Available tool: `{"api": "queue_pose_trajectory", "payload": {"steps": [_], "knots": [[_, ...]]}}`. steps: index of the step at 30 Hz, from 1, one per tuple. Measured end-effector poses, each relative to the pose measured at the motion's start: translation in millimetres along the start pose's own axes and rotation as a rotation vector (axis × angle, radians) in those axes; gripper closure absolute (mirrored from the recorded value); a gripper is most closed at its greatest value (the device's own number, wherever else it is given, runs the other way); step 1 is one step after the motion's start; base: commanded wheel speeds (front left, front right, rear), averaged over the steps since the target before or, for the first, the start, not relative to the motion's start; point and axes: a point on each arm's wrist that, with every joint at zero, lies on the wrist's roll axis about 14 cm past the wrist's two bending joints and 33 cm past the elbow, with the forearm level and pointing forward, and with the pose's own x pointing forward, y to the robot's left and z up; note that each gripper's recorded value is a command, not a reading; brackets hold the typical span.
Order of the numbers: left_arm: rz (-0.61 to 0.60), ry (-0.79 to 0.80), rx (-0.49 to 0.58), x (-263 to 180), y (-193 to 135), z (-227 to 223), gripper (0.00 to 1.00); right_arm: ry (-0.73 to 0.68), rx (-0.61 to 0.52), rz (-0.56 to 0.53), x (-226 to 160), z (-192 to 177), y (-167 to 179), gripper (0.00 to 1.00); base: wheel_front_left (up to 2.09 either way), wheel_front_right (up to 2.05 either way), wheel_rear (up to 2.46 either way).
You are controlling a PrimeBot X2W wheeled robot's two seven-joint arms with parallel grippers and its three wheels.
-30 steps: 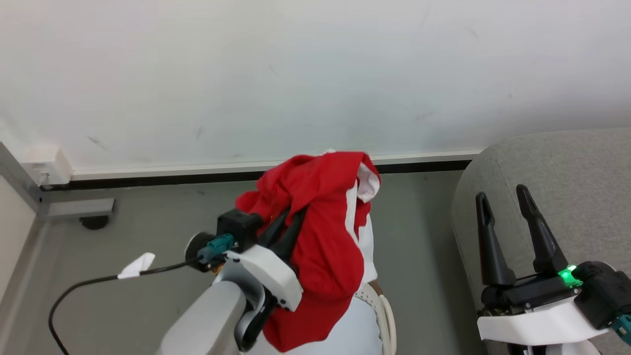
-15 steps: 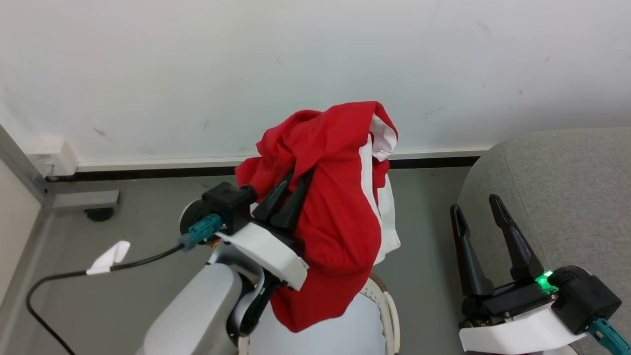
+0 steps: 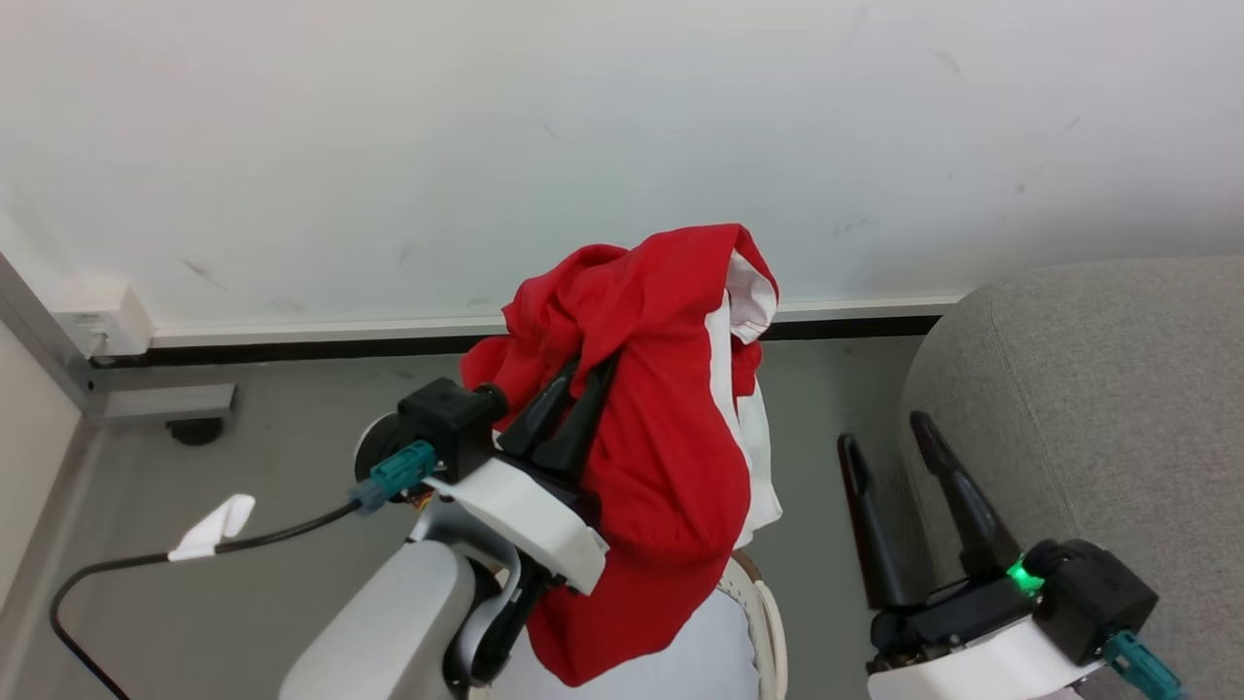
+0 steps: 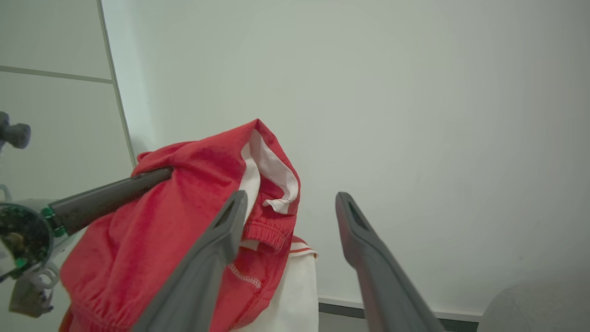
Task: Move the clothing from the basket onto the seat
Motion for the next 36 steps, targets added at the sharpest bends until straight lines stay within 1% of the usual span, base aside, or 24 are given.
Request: {"api": "queue_pose_trajectory", "payload": {"steps": [2, 4, 7, 12, 22, 26, 30, 33, 36], "knots": [[-0.002, 0.001, 0.0, -1, -1, 0, 1.0, 0.03, 0.041, 0.015, -2, -10, 7, 0.0, 0.0, 0.0, 0.0], [-0.004, 0.004, 0.0, -2, -2, -1, 1.0, 0.059, 0.11, 0.023, -3, -21, 14, 0.0, 0.0, 0.0, 0.0], [-0.01, 0.011, 0.001, -3, -5, -4, 1.0, 0.142, 0.165, 0.065, -5, -43, 30, 0.0, 0.0, 0.0, 0.0], [-0.012, 0.028, -0.004, -7, -8, -9, 1.0, 0.247, 0.248, 0.133, -3, -61, 49, 0.0, 0.0, 0.0, 0.0], [-0.027, 0.052, -0.018, -18, -19, -16, 1.0, 0.469, 0.304, 0.26, -8, -104, 81, 0.0, 0.0, 0.0, 0.0], [-0.034, 0.068, -0.024, -22, -24, -21, 1.0, 0.51, 0.329, 0.311, -5, -111, 96, 0.0, 0.0, 0.0, 0.0], [-0.034, 0.084, -0.024, -26, -26, -26, 1.0, 0.537, 0.378, 0.344, -3, -113, 108, 0.0, 0.0, 0.0, 0.0], [-0.039, 0.089, -0.028, -27, -28, -28, 1.0, 0.553, 0.374, 0.344, -2, -117, 105, 0.0, 0.0, 0.0, 0.0], [-0.038, 0.09, -0.03, -28, -29, -29, 1.0, 0.549, 0.346, 0.351, 2, -118, 101, 0.0, 0.0, 0.0, 0.0]]}}
